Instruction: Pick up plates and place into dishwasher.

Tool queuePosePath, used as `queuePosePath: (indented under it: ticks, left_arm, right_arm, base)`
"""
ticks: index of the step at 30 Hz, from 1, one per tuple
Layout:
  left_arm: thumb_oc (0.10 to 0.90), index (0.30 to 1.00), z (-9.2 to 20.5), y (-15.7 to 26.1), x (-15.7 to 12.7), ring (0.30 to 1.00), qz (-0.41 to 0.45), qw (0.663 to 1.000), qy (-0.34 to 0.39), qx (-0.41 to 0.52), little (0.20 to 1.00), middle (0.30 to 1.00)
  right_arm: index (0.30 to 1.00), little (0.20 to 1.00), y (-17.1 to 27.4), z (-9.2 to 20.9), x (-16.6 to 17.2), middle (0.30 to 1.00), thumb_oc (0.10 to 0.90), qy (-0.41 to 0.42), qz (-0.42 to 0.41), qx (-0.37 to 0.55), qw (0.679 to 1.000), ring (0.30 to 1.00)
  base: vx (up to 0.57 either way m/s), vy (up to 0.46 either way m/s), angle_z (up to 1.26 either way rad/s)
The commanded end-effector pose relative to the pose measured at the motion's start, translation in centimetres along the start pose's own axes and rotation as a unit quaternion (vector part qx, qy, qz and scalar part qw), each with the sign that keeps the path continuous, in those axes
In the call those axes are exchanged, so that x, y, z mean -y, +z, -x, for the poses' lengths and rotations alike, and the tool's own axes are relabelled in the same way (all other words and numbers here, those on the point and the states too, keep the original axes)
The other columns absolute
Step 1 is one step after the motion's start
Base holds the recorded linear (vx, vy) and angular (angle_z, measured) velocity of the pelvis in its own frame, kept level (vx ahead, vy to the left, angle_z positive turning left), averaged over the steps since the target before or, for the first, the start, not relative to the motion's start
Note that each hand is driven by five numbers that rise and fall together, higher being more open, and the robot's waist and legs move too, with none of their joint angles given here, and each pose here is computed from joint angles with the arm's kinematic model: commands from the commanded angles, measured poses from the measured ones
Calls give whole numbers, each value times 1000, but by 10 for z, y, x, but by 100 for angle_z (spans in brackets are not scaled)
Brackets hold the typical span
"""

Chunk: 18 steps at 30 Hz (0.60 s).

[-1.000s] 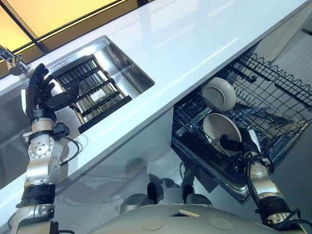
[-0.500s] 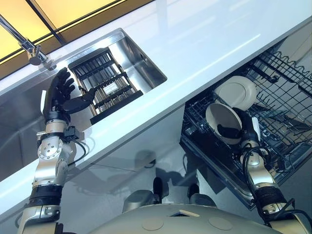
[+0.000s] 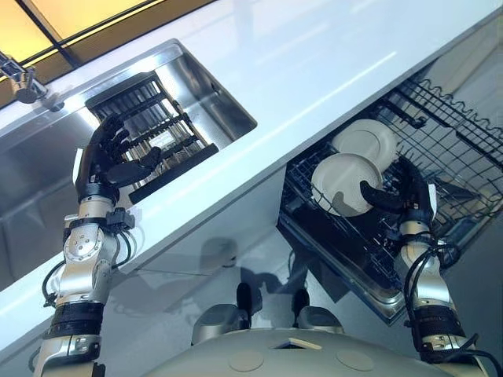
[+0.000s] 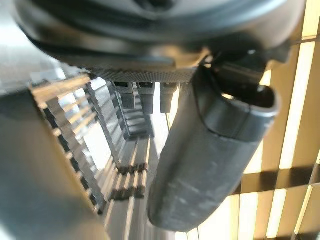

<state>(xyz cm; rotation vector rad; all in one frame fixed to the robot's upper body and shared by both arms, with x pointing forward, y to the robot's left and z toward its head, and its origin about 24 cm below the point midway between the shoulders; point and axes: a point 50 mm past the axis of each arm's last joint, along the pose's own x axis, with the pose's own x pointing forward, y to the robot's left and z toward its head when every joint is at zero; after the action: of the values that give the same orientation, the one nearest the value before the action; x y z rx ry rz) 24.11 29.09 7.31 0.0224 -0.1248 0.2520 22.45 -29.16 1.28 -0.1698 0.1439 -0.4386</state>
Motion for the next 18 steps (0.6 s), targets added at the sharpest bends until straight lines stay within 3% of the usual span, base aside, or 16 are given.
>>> queuePosePath:
  ticks: [1, 8, 13, 18]
  left_arm:
    - [800, 900, -15, 49, -13, 900, -5, 991, 12, 130, 900, 900]
    - [800, 900, -15, 44, -22, 900, 0, 992, 18, 126, 900, 900]
    - [800, 900, -18, 41, -24, 900, 10, 993, 20, 116, 900, 900]
    - [800, 900, -22, 41, -23, 900, 3, 993, 25, 115, 900, 900]
  right_arm:
    - [900, 900, 66, -10, 21, 900, 800, -47, -81, 163, 982, 900]
    - [900, 900, 59, -5, 46, 900, 800, -134, -181, 165, 960, 900]
    - [900, 900, 36, -2, 72, 900, 800, -226, -182, 127, 949, 900]
    - [900, 900, 14, -4, 82, 900, 800, -252, -165, 75, 951, 900]
  base:
    - [-10, -43, -9]
    - [-6, -36, -14]
    - [19, -42, -4]
    - [33, -58, -6]
